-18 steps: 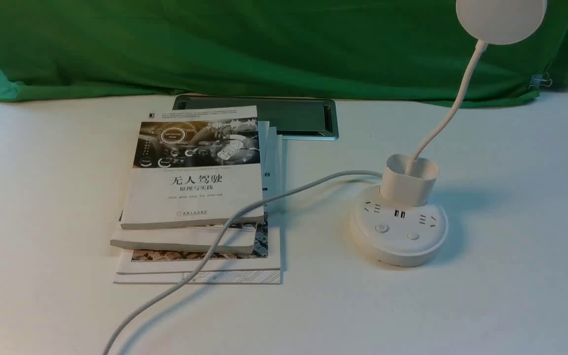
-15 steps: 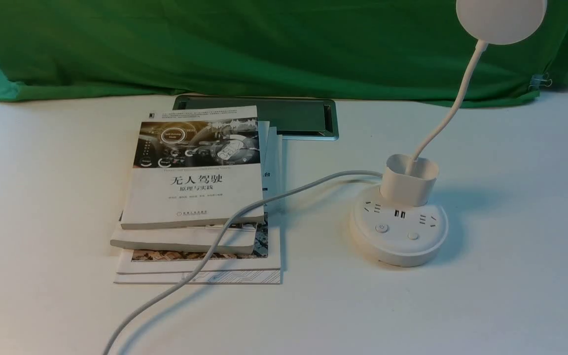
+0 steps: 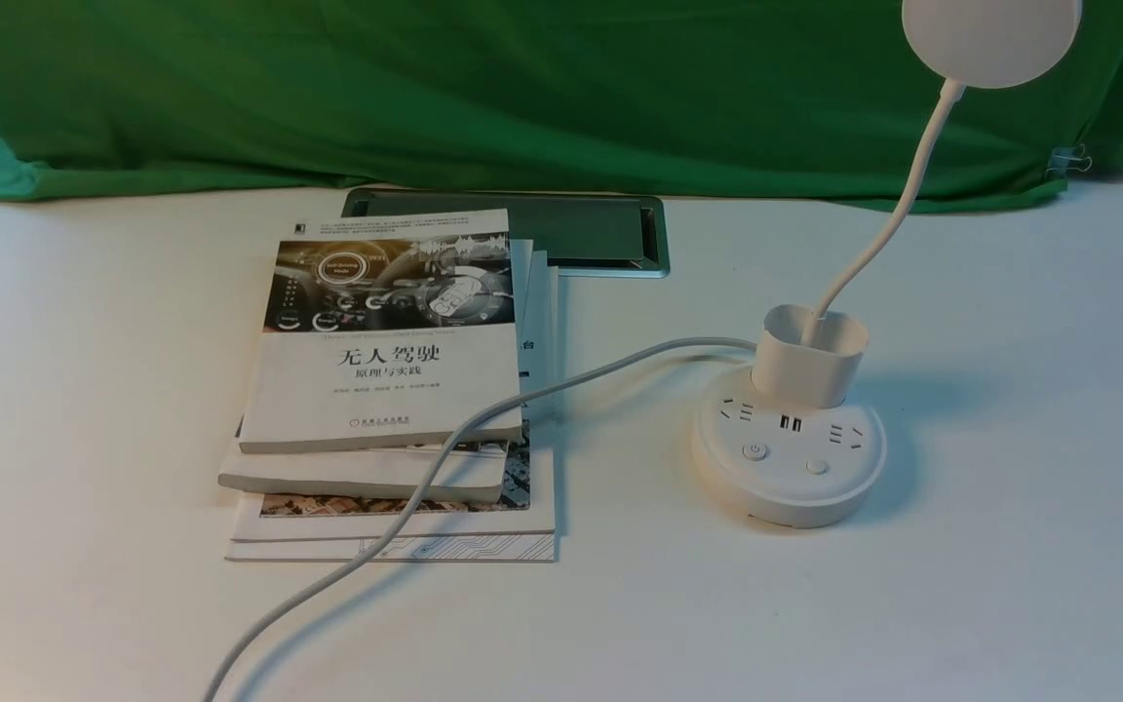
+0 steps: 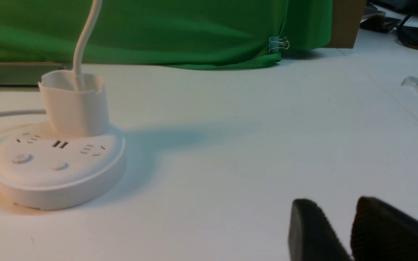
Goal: Turn on the desk lamp on the white desktop with your hand.
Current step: 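Press the button on the base of the white desk lamp with the right gripper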
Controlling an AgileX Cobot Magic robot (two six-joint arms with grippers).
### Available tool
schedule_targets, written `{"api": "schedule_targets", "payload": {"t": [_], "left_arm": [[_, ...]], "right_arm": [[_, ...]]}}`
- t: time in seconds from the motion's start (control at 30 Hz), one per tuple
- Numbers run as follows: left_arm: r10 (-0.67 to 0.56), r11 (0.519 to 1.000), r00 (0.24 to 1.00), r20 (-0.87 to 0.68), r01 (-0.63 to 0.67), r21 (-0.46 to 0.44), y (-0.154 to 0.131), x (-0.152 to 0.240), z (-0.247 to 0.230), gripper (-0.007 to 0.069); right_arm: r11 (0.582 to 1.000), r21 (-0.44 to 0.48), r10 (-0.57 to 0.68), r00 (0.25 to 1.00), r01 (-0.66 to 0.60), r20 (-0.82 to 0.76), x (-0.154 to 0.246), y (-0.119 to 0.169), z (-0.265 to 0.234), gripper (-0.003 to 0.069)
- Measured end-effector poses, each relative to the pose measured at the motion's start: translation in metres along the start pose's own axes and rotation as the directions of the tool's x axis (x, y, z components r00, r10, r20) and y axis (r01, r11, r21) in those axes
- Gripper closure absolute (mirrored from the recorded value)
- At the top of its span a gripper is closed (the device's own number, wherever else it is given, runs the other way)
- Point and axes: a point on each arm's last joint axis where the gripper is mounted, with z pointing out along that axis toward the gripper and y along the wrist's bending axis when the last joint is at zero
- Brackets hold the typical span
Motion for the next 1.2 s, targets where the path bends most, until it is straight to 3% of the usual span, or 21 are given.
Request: {"api": "schedule_targets", "payload": {"t": [0.6, 0.7, 0.73, 0.87, 0.93, 1.0, 1.03, 1.07, 1.13, 1.17, 1.2], "left_arm": [[0.002, 1.000, 1.000, 0.001, -0.002, -0.001, 0.0000, -0.0001, 0.0000, 0.0604], [0.003, 1.000, 1.000, 0.001, -0.003, -0.001, 0.0001, -0.0001, 0.0000, 0.0604], [0.003, 1.000, 1.000, 0.001, -0.003, -0.001, 0.0001, -0.0001, 0.0000, 0.0604], [0.003, 1.000, 1.000, 0.001, -0.003, -0.001, 0.0001, -0.0001, 0.0000, 0.0604], [0.003, 1.000, 1.000, 0.001, -0.003, -0.001, 0.0001, -0.0001, 0.0000, 0.0604], [0.003, 1.000, 1.000, 0.001, -0.003, -0.001, 0.0001, -0.0001, 0.0000, 0.0604], [0.003, 1.000, 1.000, 0.001, -0.003, -0.001, 0.0001, -0.0001, 0.0000, 0.0604], [0.003, 1.000, 1.000, 0.001, -0.003, -0.001, 0.0001, -0.0001, 0.0000, 0.0604], [0.003, 1.000, 1.000, 0.001, -0.003, -0.001, 0.0001, -0.0001, 0.0000, 0.0604], [0.003, 1.000, 1.000, 0.001, -0.003, -0.001, 0.0001, -0.0001, 0.0000, 0.0604], [0.003, 1.000, 1.000, 0.001, -0.003, -0.001, 0.0001, -0.0001, 0.0000, 0.0604]], "right_arm": [[1.000, 0.000, 0.003, 1.000, -0.003, -0.001, 0.0001, 0.0000, 0.0000, 0.0418], [0.998, 0.000, 0.062, 0.998, -0.062, -0.001, 0.0001, 0.0000, 0.0000, 0.0418], [0.991, 0.000, 0.137, 0.991, -0.137, -0.001, 0.0001, 0.0000, 0.0000, 0.0418], [0.891, -0.001, 0.454, 0.891, -0.454, -0.002, 0.0001, 0.0002, 0.0000, 0.0418], [0.758, -0.009, 0.652, 0.758, -0.653, -0.008, 0.0000, 0.0011, 0.0000, 0.0418], [0.549, -0.015, 0.835, 0.549, -0.836, -0.020, -0.0001, 0.0022, 0.0000, 0.0418], [0.471, -0.014, 0.882, 0.471, -0.882, -0.023, -0.0001, 0.0025, 0.0000, 0.0418], [0.366, -0.013, 0.930, 0.366, -0.931, -0.028, -0.0001, 0.0028, 0.0000, 0.0418], [0.325, -0.010, 0.945, 0.325, -0.946, -0.030, 0.0000, 0.0028, 0.0000, 0.0418], [0.325, -0.010, 0.945, 0.325, -0.946, -0.030, 0.0000, 0.0028, 0.0000, 0.0418], [0.354, -0.010, 0.935, 0.355, -0.935, -0.030, 0.0001, 0.0029, 0.0000, 0.0418]]}}
